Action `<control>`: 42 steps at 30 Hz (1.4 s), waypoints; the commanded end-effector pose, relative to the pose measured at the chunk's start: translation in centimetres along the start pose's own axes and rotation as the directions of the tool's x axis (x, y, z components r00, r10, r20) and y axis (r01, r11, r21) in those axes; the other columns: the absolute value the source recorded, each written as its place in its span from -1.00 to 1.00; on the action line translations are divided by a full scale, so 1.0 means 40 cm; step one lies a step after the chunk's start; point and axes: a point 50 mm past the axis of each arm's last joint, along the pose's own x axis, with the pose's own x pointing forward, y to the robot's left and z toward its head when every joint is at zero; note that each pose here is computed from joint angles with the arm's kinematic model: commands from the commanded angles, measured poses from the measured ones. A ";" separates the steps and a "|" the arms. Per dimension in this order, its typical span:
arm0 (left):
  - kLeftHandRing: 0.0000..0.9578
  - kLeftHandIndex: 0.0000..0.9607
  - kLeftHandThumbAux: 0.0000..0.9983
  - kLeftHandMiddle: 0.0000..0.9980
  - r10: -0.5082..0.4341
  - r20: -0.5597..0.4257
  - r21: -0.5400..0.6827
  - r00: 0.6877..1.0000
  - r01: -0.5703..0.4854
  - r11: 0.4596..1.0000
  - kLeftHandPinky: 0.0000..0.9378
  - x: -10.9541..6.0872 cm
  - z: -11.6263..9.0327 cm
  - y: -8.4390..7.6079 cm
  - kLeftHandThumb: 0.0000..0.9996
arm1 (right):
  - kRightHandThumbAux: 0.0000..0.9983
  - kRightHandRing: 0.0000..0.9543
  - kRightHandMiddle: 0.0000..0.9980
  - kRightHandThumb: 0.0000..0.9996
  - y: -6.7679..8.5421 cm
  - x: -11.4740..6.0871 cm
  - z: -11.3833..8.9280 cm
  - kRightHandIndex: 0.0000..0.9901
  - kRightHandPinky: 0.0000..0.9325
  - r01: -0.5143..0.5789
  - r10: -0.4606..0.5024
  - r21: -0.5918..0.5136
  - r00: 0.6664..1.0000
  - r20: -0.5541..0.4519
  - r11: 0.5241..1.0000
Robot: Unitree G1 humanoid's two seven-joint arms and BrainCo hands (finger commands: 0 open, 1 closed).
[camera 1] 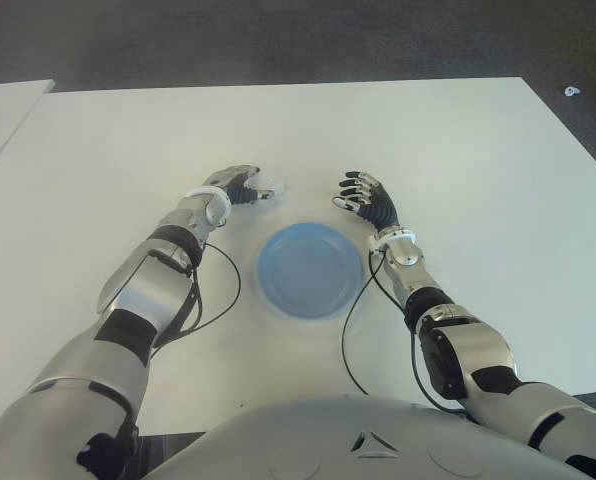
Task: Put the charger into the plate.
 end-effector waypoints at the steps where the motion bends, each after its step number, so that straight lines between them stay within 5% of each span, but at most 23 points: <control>1: -1.00 -1.00 -0.50 -1.00 -0.097 -0.015 0.117 0.995 0.098 0.988 -1.00 -0.009 -0.006 -0.063 -0.79 | 0.51 -0.26 -0.30 -0.69 0.032 -0.058 -0.106 -0.52 -0.26 -0.040 0.040 0.007 0.972 -0.230 0.999; 36: -1.00 -1.00 -0.45 -1.00 -0.136 -0.080 0.244 0.988 0.151 0.958 -1.00 -0.023 -0.037 -0.101 -0.79 | 0.48 -0.27 -0.31 -0.67 0.036 -0.059 -0.104 -0.52 -0.26 -0.035 0.036 0.009 0.974 -0.223 0.999; 42: -0.96 -0.97 -0.37 -0.95 -0.155 -0.097 0.175 0.983 0.170 0.970 -0.78 -0.024 -0.039 -0.104 -0.67 | 0.45 -0.26 -0.30 -0.68 0.029 -0.059 -0.102 -0.53 -0.24 -0.018 0.023 0.025 0.976 -0.214 1.000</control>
